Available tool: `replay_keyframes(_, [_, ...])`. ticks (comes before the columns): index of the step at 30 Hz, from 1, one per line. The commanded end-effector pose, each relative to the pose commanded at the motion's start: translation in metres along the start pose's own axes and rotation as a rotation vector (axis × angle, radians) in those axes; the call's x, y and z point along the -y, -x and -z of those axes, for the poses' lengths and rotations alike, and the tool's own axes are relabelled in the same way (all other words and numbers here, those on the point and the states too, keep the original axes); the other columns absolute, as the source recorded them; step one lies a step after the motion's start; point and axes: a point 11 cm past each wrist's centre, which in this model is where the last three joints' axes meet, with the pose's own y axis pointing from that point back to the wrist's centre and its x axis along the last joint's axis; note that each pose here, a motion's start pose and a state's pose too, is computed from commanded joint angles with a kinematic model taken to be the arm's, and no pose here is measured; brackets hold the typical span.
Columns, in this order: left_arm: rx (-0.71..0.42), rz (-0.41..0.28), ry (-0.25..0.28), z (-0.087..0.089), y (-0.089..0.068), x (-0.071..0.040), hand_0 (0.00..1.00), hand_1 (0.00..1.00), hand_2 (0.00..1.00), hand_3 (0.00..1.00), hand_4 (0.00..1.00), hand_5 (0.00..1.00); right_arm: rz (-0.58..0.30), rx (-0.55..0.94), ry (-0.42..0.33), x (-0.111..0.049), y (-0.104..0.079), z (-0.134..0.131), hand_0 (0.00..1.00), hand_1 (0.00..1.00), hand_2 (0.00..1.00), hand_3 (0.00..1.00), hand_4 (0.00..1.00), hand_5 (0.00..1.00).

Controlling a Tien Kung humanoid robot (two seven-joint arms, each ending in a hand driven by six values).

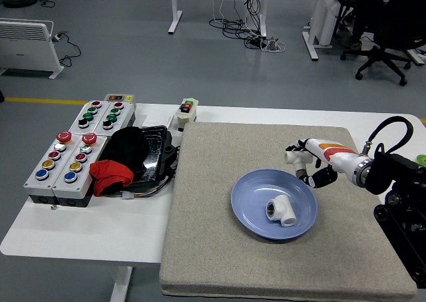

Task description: Pick pipe place plate twice

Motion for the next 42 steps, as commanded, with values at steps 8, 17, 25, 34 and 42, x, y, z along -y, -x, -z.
replay_keyframes(8, [0.003, -0.001, -0.004, 0.001, 0.000, 0.000, 0.625, 0.591, 0.610, 0.615, 0.306, 0.998, 0.051, 0.008, -0.020, 0.022, 0.019, 0.028, 0.484, 0.565, 0.574, 0.692, 0.567, 0.024])
replay_keyframes(17, [0.005, -0.003, -0.009, 0.004, -0.001, 0.000, 0.625, 0.594, 0.613, 0.614, 0.306, 0.998, 0.111, -0.018, 0.019, 0.033, 0.037, 0.034, 0.777, 0.766, 0.889, 0.855, 0.601, 0.065])
replay_keyframes(25, [0.006, -0.003, -0.010, 0.004, -0.001, 0.000, 0.626, 0.594, 0.612, 0.615, 0.306, 0.998, 0.154, -0.016, 0.022, 0.031, 0.043, 0.033, 0.877, 0.832, 0.994, 0.978, 0.644, 0.111])
replay_keyframes(34, [0.003, -0.001, -0.008, 0.003, -0.001, 0.000, 0.627, 0.594, 0.613, 0.616, 0.306, 0.998, 0.150, -0.003, 0.021, 0.029, 0.038, 0.033, 0.919, 0.863, 0.998, 0.998, 0.643, 0.105])
replay_keyframes(42, [0.003, -0.001, -0.006, 0.003, -0.001, 0.000, 0.627, 0.594, 0.614, 0.616, 0.305, 0.998, 0.158, 0.013, 0.009, 0.028, 0.038, 0.034, 0.944, 0.894, 0.998, 0.998, 0.654, 0.114])
